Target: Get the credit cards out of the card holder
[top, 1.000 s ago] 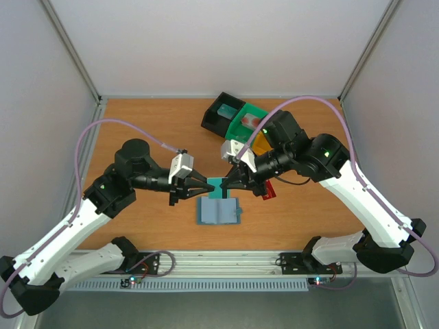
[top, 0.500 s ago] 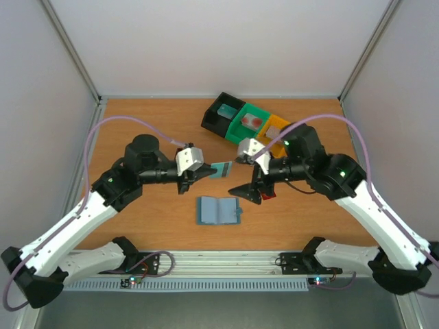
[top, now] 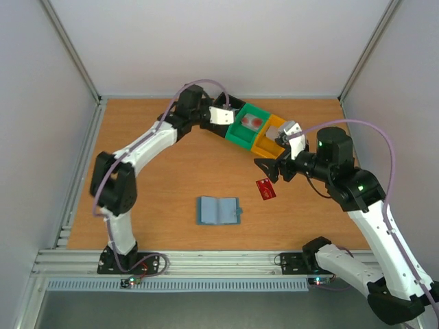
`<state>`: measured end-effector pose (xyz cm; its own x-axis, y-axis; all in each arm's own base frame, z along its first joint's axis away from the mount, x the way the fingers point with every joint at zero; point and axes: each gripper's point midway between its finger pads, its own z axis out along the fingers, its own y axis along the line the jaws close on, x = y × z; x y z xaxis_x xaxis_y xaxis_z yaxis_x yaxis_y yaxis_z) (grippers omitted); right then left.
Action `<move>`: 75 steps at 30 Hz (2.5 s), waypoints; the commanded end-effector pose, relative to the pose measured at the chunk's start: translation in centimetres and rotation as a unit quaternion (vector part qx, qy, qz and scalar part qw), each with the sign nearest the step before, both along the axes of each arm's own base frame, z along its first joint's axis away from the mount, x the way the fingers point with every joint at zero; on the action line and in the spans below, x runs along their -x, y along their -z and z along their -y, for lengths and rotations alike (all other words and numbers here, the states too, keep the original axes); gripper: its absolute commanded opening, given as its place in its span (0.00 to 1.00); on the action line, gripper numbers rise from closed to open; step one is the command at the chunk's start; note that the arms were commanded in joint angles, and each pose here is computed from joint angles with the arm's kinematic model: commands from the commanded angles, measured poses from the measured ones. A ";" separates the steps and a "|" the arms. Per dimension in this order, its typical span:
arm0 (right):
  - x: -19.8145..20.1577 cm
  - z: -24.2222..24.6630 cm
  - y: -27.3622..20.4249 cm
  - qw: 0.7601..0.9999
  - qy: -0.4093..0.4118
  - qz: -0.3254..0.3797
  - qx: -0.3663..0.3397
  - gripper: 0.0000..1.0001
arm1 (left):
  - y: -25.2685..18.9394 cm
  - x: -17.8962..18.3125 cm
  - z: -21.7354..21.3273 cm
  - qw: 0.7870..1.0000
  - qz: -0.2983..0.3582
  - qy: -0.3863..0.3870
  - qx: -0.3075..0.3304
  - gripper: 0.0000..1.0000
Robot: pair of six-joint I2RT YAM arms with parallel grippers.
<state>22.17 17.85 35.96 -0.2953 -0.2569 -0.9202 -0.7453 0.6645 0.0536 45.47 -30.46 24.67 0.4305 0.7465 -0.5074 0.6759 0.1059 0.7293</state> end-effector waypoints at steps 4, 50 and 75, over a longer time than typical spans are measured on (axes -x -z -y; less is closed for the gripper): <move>-2.5 0.7 2.2 0.999 0.013 -0.051 -0.013 0.98 | -1.3 -11.5 2.7 0.986 0.164 -0.011 -0.021 0.00; -1.8 1.2 3.5 0.997 -0.002 -0.072 -0.011 0.99 | 14.3 -19.0 1.9 0.981 0.101 -0.111 -0.124 0.01; -0.7 0.9 2.6 0.997 -0.023 -0.063 -0.023 0.98 | 7.0 -15.6 3.2 0.998 0.008 -0.065 -0.014 0.77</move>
